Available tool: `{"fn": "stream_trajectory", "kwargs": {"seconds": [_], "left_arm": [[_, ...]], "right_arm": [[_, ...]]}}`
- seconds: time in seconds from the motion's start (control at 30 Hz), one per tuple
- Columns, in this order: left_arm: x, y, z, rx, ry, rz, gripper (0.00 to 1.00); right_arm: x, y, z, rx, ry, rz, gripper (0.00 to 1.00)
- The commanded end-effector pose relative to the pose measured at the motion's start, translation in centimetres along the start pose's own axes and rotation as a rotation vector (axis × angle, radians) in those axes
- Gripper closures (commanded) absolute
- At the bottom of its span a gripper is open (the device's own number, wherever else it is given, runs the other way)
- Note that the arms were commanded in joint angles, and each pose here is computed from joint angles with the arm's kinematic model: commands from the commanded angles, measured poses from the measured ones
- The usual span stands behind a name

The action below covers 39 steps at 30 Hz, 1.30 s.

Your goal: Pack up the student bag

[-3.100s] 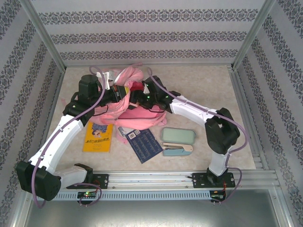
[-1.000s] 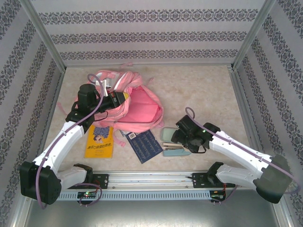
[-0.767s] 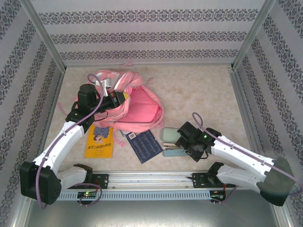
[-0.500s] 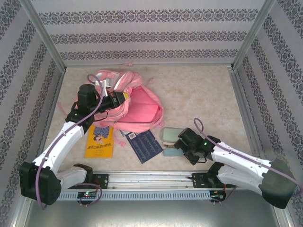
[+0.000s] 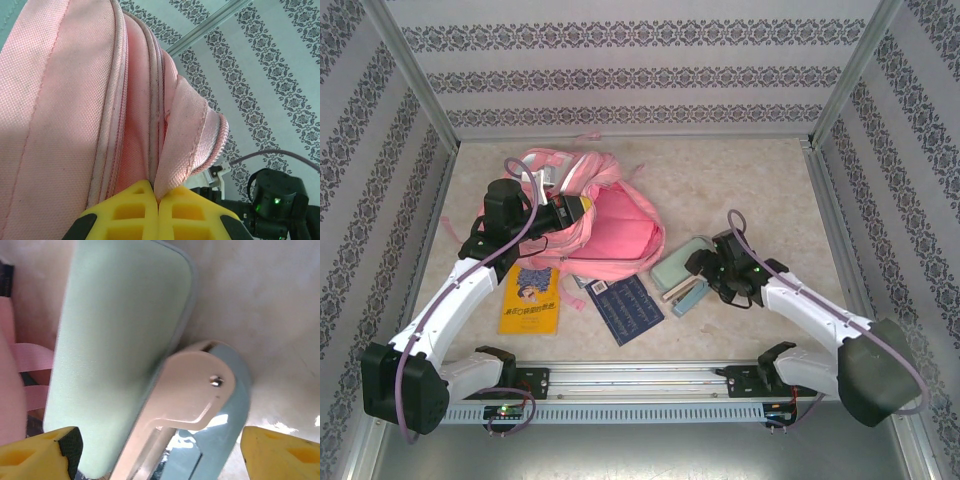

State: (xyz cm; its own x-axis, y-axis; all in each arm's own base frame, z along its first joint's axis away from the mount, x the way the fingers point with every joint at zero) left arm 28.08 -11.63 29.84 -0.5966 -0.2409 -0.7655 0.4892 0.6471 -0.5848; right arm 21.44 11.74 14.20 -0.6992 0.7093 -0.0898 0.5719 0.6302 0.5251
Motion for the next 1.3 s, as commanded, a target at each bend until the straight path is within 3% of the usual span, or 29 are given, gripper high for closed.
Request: {"fn": "stream_trajectory", "kwargs": {"seconds": [0.0, 0.23, 0.93, 1.27], "left_arm": [[-1.7, -1.2, -0.9, 0.039, -0.094, 0.06, 1.0], [-1.7, -1.0, -0.7, 0.042, -0.094, 0.051, 1.0], [-1.7, -1.1, -0.8, 0.049, -0.095, 0.05, 1.0], [-1.7, -1.1, -0.7, 0.05, -0.091, 0.051, 1.0]], "right_arm": [[-0.1, -0.1, -1.7, 0.118, -0.026, -0.124, 0.15], [3.0, -2.1, -2.1, 0.205, 0.043, -0.004, 0.34], [4.1, -2.4, 2.6, 0.19, 0.055, 0.134, 0.39], [3.7, -3.2, 3.2, 0.213, 0.033, 0.125, 0.55]]}}
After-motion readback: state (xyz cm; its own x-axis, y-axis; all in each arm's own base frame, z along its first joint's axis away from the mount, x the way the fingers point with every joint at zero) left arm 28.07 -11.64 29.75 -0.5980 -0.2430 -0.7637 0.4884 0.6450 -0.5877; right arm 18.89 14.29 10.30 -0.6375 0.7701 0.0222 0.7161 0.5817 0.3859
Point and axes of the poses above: each hand's point on the last joint's axis, 136 mm out from that joint toward the fingers, its own z axis out along the fingers, its own y axis along the line the jaws close on, x = y × z, the point moved 8 cm from there along -z, back along the fingers, and after that the axes turned 13 degrees about z, right-handed, at the moved point
